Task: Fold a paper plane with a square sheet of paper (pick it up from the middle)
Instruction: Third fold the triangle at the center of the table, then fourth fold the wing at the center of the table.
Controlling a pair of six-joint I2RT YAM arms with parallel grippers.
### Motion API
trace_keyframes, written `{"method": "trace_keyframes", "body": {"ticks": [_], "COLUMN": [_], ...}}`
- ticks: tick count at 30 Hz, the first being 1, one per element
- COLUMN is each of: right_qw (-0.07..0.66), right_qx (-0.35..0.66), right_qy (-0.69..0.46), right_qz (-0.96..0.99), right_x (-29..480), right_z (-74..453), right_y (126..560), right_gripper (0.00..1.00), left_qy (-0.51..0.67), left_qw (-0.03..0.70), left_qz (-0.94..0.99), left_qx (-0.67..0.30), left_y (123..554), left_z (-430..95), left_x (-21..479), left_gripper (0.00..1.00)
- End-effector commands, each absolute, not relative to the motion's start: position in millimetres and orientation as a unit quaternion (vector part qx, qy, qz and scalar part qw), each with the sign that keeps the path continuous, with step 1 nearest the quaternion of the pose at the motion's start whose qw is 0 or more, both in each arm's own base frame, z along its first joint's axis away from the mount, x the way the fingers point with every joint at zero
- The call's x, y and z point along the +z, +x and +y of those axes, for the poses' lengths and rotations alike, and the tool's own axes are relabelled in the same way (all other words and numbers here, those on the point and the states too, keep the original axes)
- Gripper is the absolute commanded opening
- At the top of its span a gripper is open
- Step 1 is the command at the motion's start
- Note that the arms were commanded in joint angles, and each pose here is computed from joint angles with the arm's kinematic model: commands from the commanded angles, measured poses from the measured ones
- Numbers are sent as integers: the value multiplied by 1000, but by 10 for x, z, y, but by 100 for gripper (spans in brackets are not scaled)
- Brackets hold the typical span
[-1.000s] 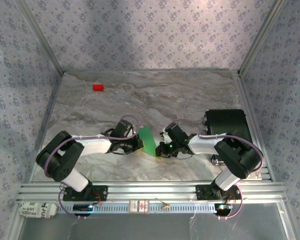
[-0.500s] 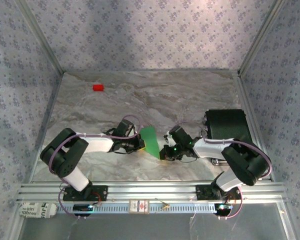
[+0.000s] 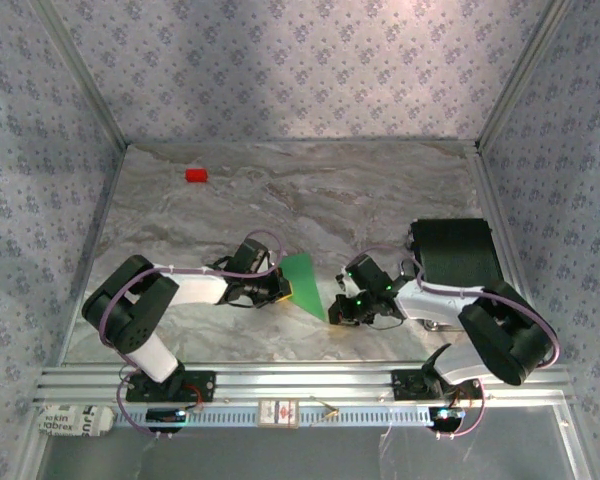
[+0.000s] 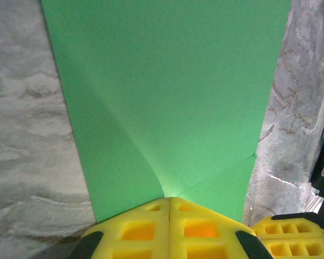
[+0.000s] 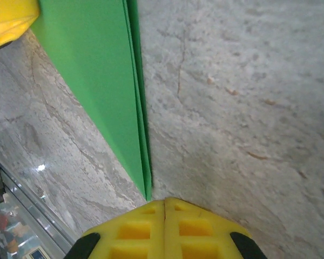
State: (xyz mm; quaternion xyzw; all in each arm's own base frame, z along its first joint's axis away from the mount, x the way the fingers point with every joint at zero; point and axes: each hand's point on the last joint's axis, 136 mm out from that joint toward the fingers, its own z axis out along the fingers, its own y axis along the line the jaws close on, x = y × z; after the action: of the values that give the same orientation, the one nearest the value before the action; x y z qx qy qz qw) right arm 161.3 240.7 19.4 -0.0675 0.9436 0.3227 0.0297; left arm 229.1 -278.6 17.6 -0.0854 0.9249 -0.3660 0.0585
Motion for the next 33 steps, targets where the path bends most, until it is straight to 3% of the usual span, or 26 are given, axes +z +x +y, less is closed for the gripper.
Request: {"method": "trace_keyframes", "body": {"ticks": [1, 10, 25, 33], "right_qw": [53, 81, 97, 121], "right_qx": [309, 294, 203, 201], "right_qy": [-65, -31, 86, 88], "right_qz": [947, 952, 971, 968], "right_x": [319, 417, 687, 1007], "right_z": [2400, 2377, 2102, 2110], "right_y": [1774, 2120, 2296, 2422], "right_gripper": [4, 28, 30, 31], "left_qy": [-106, -82, -74, -86], "left_qw": [46, 87, 122, 119], "left_qz": [935, 922, 910, 915], "left_qx": [-335, -367, -390, -376], "left_y": [2244, 2360, 2412, 2385], "left_z": [-2660, -2760, -2763, -2569], "left_x": [33, 384, 705, 746], "left_gripper": [4, 14, 20, 23]}}
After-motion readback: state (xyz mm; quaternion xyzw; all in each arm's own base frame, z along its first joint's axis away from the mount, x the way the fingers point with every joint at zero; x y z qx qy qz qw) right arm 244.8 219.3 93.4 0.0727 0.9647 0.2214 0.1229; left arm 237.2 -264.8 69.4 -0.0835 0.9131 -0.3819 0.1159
